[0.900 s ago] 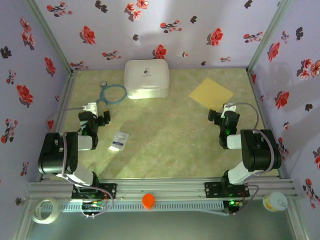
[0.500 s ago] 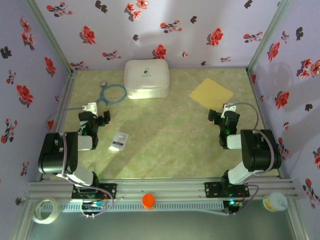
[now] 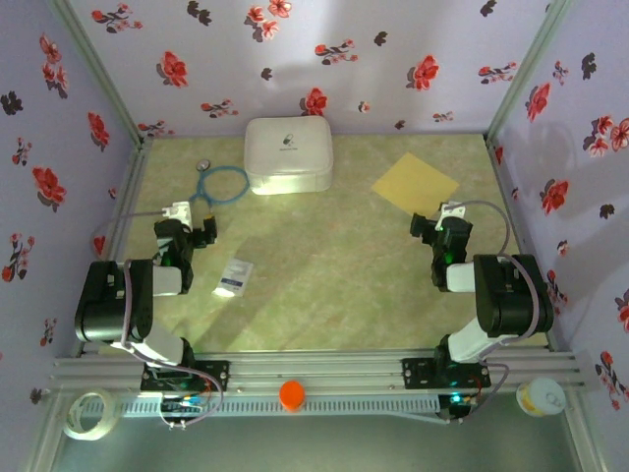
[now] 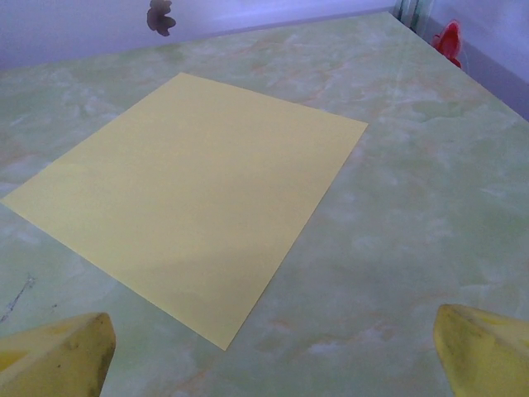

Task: Fold a paper plane with a square sheet of paper (pick it up from the middle)
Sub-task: Move the square sheet of paper to the center of the table.

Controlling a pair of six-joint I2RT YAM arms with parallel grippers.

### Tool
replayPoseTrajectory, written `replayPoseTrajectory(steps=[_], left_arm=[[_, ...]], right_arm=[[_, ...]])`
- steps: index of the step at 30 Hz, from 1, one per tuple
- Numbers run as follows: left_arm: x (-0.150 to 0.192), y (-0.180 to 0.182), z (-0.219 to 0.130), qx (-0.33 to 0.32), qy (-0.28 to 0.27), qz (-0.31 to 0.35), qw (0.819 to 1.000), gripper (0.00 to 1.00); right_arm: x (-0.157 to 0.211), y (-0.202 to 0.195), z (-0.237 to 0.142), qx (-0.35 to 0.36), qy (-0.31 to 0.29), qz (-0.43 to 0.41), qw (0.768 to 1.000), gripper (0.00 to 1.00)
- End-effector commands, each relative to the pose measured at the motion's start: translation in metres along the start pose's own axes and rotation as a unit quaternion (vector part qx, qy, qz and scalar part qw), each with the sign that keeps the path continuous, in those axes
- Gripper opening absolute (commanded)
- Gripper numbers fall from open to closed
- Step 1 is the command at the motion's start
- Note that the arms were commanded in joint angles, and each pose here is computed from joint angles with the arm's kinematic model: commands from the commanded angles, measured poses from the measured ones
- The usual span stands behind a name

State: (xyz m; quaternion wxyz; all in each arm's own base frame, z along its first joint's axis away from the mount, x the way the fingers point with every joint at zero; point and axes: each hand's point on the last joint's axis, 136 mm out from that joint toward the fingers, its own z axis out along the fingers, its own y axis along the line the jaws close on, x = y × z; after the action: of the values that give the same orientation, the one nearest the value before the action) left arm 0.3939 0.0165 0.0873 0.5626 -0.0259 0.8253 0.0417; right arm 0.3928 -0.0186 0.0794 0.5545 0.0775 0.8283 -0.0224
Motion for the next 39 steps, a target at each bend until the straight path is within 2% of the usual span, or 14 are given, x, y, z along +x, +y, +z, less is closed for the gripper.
replayPoseTrajectory(steps=[1,5,9,13,16,19,22,26,28,31,36,39], left_arm=[[-0.009,-0.006,-0.006,0.008,-0.032,0.018,0.999,1.00],[-0.017,-0.004,-0.016,-0.010,-0.050,0.024,0.998,1.00],[-0.039,0.005,-0.031,-0.031,-0.035,0.005,0.999,1.00],[-0.082,0.026,-0.055,-0.085,-0.005,-0.057,0.995,1.00],[-0.102,0.029,-0.066,-0.097,0.036,-0.095,0.990,1.00],[-0.099,0.028,-0.069,-0.108,0.087,-0.186,0.973,1.00],[-0.099,0.001,-0.066,-0.033,0.112,-0.196,0.974,1.00],[-0.091,-0.008,-0.074,0.000,0.099,-0.236,0.967,1.00],[-0.086,-0.013,-0.080,0.023,0.077,-0.260,0.962,1.00],[-0.080,-0.009,-0.088,0.025,0.048,-0.303,0.951,1.00],[-0.062,-0.005,-0.088,0.004,0.073,-0.325,0.943,1.00],[-0.057,-0.026,-0.089,0.061,0.097,-0.307,0.945,1.00]], right_arm=[[-0.008,0.003,-0.003,-0.007,-0.017,-0.003,1.000,0.99],[-0.011,0.007,-0.011,-0.002,-0.037,-0.019,0.999,0.99],[-0.026,0.012,-0.021,-0.013,-0.045,-0.024,0.999,0.99],[-0.051,0.018,-0.028,-0.011,0.048,0.007,0.999,0.98],[-0.068,0.019,-0.034,0.004,0.091,0.080,0.993,0.99],[-0.073,0.039,-0.031,-0.036,0.139,0.141,0.980,0.99],[-0.073,0.059,-0.020,-0.081,0.168,0.189,0.964,0.99],[-0.066,0.071,0.003,-0.094,0.219,0.230,0.944,0.99],[-0.063,0.076,0.013,-0.098,0.235,0.236,0.938,0.99],[-0.059,0.077,0.030,-0.090,0.256,0.248,0.930,0.99],[-0.049,0.079,0.053,-0.079,0.291,0.268,0.915,0.99],[-0.042,0.081,0.066,-0.081,0.309,0.274,0.907,0.99]])
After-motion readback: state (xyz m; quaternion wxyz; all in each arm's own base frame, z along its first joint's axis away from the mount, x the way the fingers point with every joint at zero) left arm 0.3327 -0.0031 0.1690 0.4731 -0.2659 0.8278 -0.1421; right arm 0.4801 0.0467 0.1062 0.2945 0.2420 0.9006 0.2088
